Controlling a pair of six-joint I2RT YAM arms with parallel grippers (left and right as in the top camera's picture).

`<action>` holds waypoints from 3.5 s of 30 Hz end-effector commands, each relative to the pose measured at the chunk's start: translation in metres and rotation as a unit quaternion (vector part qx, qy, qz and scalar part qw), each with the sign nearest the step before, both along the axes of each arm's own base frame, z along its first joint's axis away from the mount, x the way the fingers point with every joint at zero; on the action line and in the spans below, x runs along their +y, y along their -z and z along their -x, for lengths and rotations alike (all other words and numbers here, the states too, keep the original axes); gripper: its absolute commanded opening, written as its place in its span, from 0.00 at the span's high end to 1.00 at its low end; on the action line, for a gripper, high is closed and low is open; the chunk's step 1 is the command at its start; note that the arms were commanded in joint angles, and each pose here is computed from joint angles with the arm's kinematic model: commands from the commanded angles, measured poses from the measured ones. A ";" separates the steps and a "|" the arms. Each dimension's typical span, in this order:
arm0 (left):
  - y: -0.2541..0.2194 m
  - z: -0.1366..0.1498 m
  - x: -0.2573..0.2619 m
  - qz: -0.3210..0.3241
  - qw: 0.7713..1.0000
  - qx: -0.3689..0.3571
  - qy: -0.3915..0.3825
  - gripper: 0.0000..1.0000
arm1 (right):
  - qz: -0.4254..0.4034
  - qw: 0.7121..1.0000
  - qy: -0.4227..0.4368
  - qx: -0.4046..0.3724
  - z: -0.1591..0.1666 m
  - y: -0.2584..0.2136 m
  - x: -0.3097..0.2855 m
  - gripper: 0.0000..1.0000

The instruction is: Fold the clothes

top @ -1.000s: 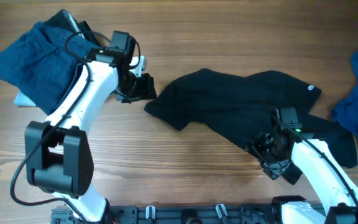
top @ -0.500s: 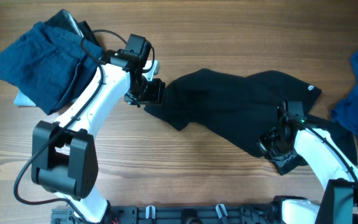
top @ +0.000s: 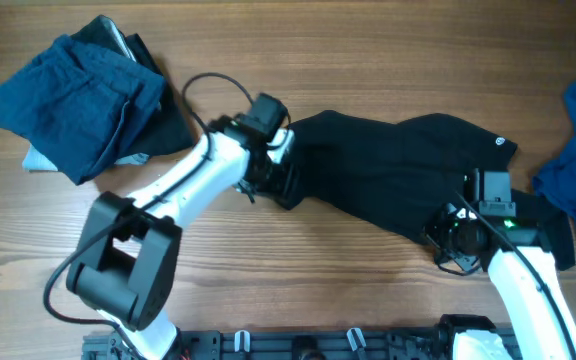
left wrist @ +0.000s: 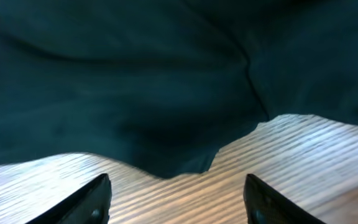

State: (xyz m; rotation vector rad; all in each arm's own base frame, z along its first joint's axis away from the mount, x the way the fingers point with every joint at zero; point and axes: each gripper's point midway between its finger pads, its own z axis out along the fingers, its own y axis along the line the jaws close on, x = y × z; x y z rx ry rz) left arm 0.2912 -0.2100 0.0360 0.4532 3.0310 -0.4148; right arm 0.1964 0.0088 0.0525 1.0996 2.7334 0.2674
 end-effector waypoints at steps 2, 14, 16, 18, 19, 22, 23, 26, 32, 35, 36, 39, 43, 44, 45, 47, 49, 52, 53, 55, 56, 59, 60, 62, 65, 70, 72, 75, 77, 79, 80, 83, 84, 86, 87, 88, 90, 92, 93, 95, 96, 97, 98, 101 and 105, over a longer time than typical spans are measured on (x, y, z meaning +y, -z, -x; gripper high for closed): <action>0.020 0.009 0.005 -0.012 0.994 0.024 -0.102 0.27 | 0.001 1.000 -0.022 -0.021 -0.003 -0.012 0.001 0.96; 0.055 0.007 0.002 -0.021 0.964 0.086 -0.250 0.36 | 0.001 0.999 -0.036 -0.021 -0.002 -0.011 0.003 0.96; 0.061 0.012 -0.001 -0.015 0.963 0.106 -0.247 0.42 | 0.001 0.999 -0.036 -0.020 -0.002 -0.011 0.003 0.96; 0.060 0.013 -0.003 -0.007 0.963 0.113 -0.243 0.61 | 0.001 0.999 -0.036 -0.021 -0.002 -0.011 0.002 0.96; 0.059 0.013 -0.002 -0.008 0.963 0.113 -0.244 0.75 | 0.001 0.999 -0.036 -0.023 -0.003 -0.012 0.002 0.96; 0.052 0.011 0.001 -0.002 0.969 0.107 -0.223 0.96 | 0.006 0.998 -0.049 -0.034 -0.008 -0.018 0.002 0.96; 0.045 0.009 0.005 0.001 0.973 0.099 -0.210 0.96 | 0.008 0.998 -0.054 -0.039 -0.011 -0.023 0.002 0.96; 0.007 -0.003 0.019 0.007 0.978 0.072 -0.197 0.96 | 0.016 0.996 -0.064 -0.058 -0.021 -0.047 0.000 0.96; -0.153 -0.025 0.052 0.045 0.980 -0.105 -0.162 0.96 | 0.039 0.986 -0.098 -0.133 -0.041 -0.134 -0.001 0.96; -0.240 -0.023 0.069 0.051 0.957 -0.233 -0.167 0.96 | 0.055 0.974 -0.117 -0.185 -0.050 -0.184 -0.001 0.96; -0.270 -0.019 0.074 0.055 0.945 -0.275 -0.165 0.96 | 0.059 0.970 -0.116 -0.203 -0.052 -0.201 -0.002 0.96; -0.350 0.006 0.085 0.092 0.910 -0.372 -0.157 0.96 | 0.068 0.957 -0.114 -0.258 -0.051 -0.255 -0.001 0.96; -0.406 0.039 0.099 0.123 0.883 -0.428 -0.149 0.96 | 0.094 0.933 -0.134 -0.320 -0.041 -0.315 -0.001 0.96; -0.420 0.049 0.104 0.127 0.876 -0.444 -0.143 0.96 | 0.103 0.924 -0.139 -0.340 -0.036 -0.333 -0.001 0.96; -0.427 0.054 0.106 0.130 0.872 -0.449 -0.142 0.96 | 0.106 0.920 -0.139 -0.351 -0.032 -0.344 -0.001 0.96; -0.436 0.062 0.110 0.133 0.869 -0.457 -0.140 0.96 | 0.109 0.914 -0.138 -0.366 -0.024 -0.359 0.000 0.96; -0.444 0.069 0.113 0.131 0.865 -0.466 -0.131 0.96 | 0.110 0.911 -0.137 -0.374 -0.017 -0.369 0.000 0.95; -0.450 0.076 0.117 0.131 0.863 -0.469 -0.132 0.96 | 0.111 0.910 -0.138 -0.375 -0.008 -0.374 0.001 0.96; -0.451 0.078 0.118 0.128 0.863 -0.472 -0.126 0.96 | 0.113 0.909 -0.143 -0.374 -0.005 -0.375 0.001 0.96; -0.456 0.080 0.121 0.127 0.859 -0.479 -0.129 0.96 | 0.119 0.908 -0.151 -0.373 -0.001 -0.377 0.001 0.96; -0.458 0.081 0.121 0.128 0.858 -0.481 -0.129 0.96 | 0.118 0.908 -0.152 -0.373 0.000 -0.377 0.002 0.96; -0.452 0.076 0.119 0.121 0.864 -0.472 -0.126 0.96 | 0.117 0.909 -0.152 -0.371 -0.001 -0.376 0.002 0.96; -0.447 0.072 0.117 0.114 0.869 -0.466 -0.123 0.96 | 0.117 0.909 -0.152 -0.371 -0.003 -0.376 0.002 0.96; -0.437 0.059 0.114 0.093 0.878 -0.454 -0.117 0.96 | 0.118 0.909 -0.152 -0.371 -0.008 -0.376 0.001 0.96; -0.418 0.021 0.106 0.048 0.890 -0.438 -0.117 0.96 | 0.125 0.906 -0.148 -0.375 -0.038 -0.379 -0.003 0.96; -0.400 -0.081 0.081 0.011 0.880 -0.467 -0.084 0.96 | 0.149 0.883 -0.158 -0.415 -0.141 -0.387 -0.009 0.96; -0.407 -0.115 0.078 0.008 0.864 -0.496 -0.083 0.96 | 0.162 0.860 -0.178 -0.450 -0.181 -0.395 -0.007 0.96; -0.449 -0.136 0.074 0.003 0.828 -0.558 -0.060 0.96 | 0.176 0.824 -0.211 -0.495 -0.219 -0.410 -0.001 0.96; -0.481 -0.133 0.075 0.005 0.803 -0.594 -0.052 0.96 | 0.197 0.821 -0.194 -0.499 -0.227 -0.414 -0.012 0.96; -0.497 -0.128 0.077 0.010 0.791 -0.609 -0.053 0.96 | 0.220 0.825 -0.183 -0.488 -0.227 -0.412 -0.024 0.96; -0.498 -0.126 0.078 0.006 0.790 -0.611 -0.049 0.96 | 0.230 0.829 -0.177 -0.477 -0.225 -0.409 -0.031 0.96; -0.483 -0.116 0.082 -0.008 0.811 -0.584 -0.039 0.96 | 0.256 0.846 -0.176 -0.433 -0.219 -0.390 -0.046 0.96; -0.472 -0.113 0.083 -0.013 0.824 -0.565 -0.037 0.96 | 0.252 0.856 -0.180 -0.415 -0.217 -0.380 -0.047 0.96; -0.434 -0.101 0.086 -0.027 0.867 -0.497 -0.036 0.96 | 0.243 0.874 -0.206 -0.366 -0.209 -0.353 -0.045 0.96; -0.422 -0.096 0.087 -0.031 0.879 -0.474 -0.037 0.96 | 0.236 0.883 -0.212 -0.346 -0.205 -0.341 -0.044 0.96; -0.403 -0.089 0.090 -0.038 0.899 -0.434 -0.045 0.96 | 0.217 0.899 -0.225 -0.306 -0.199 -0.318 -0.041 0.96; -0.369 -0.074 0.094 -0.050 0.930 -0.359 -0.057 0.95 | 0.182 0.920 -0.252 -0.238 -0.186 -0.279 -0.035 0.96; -0.336 -0.054 0.089 -0.047 0.959 -0.273 -0.049 0.95 | 0.145 0.938 -0.267 -0.169 -0.172 -0.240 -0.031 0.96; -0.328 -0.055 0.084 -0.033 0.965 -0.253 -0.061 0.96 | 0.130 0.943 -0.274 -0.138 -0.165 -0.223 -0.028 0.96; -0.309 -0.050 0.073 -0.019 0.975 -0.212 -0.060 0.96 | 0.111 0.946 -0.292 -0.085 -0.150 -0.194 -0.024 0.96; -0.302 -0.050 0.073 -0.025 0.978 -0.201 -0.059 0.96 | 0.104 0.945 -0.303 -0.065 -0.144 -0.182 -0.022 0.96; -0.296 -0.049 0.073 -0.030 0.979 -0.192 -0.057 0.96 | 0.100 0.944 -0.311 -0.053 -0.138 -0.174 -0.021 0.95; -0.292 -0.048 0.073 -0.032 0.980 -0.186 -0.057 0.96 | 0.095 0.943 -0.315 -0.041 -0.133 -0.169 -0.020 0.93; -0.291 -0.046 0.074 -0.030 0.981 -0.180 -0.070 0.96 | 0.085 0.944 -0.318 -0.017 -0.121 -0.164 -0.019 0.95; -0.303 -0.046 0.077 -0.029 0.975 -0.206 -0.075 0.96 | 0.070 0.943 -0.320 -0.066 -0.135 -0.173 -0.009 0.96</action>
